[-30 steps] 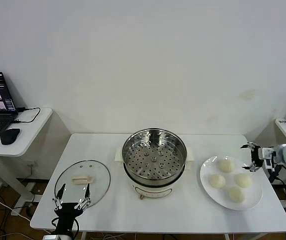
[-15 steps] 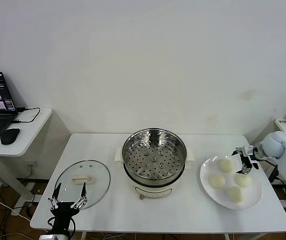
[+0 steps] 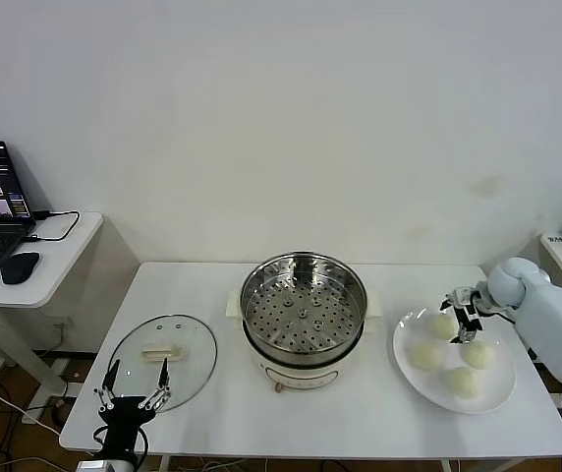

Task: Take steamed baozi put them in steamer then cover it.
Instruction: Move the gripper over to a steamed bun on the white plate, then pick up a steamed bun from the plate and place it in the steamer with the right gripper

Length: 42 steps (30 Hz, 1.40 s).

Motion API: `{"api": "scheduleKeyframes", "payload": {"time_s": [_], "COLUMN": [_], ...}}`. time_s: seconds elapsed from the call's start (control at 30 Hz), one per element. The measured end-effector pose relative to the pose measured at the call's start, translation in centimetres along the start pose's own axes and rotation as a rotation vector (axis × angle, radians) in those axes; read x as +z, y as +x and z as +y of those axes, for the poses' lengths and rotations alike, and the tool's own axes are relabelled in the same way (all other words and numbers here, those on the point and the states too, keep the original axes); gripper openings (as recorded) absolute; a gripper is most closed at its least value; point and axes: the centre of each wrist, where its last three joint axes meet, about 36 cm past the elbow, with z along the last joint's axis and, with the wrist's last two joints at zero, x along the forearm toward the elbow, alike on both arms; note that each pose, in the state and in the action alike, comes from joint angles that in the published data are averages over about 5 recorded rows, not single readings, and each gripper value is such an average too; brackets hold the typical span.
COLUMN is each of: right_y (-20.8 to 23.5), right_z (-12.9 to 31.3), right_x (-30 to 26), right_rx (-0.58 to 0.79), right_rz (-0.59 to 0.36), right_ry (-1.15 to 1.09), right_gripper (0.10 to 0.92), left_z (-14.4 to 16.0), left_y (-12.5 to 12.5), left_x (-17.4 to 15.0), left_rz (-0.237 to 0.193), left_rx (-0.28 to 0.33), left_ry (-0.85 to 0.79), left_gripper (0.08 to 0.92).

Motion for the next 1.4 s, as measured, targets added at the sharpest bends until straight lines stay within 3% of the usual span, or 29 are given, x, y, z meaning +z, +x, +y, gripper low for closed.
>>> {"api": "scheduleKeyframes", "payload": {"time_s": [0.67,0.87,1.17,1.4], "right_y": [-0.1,1.2,8.1,15.6], "right_z": [-0.5,-0.8,-2.6,-5.7], "right_x": [-0.3,-0.1,-0.3,-3.8], "right_rx": [0.009,0.026,0.107,0.207], "right_rz": [0.022,0.016,-0.023,-0.104], "right_ry": [0.014,0.021,0.058,0.148], "right_gripper": [0.551,0.546,0.551,0.551], "left_z": [0.0,-0.1,0.0,-0.1], "left_y": [0.1,0.1,-0.1,-0.4], "left_x": [-0.2,-0.3,-0.6,-0.9], "left_rz": [-0.011,-0.014,-0.024,-0.036], "left_rx": [-0.003,-0.001,0.008,0.023], "left_ry": [0.004,0.003,0.005,0.011], "left_gripper": [0.823,0.823,0.823,0.823]}}
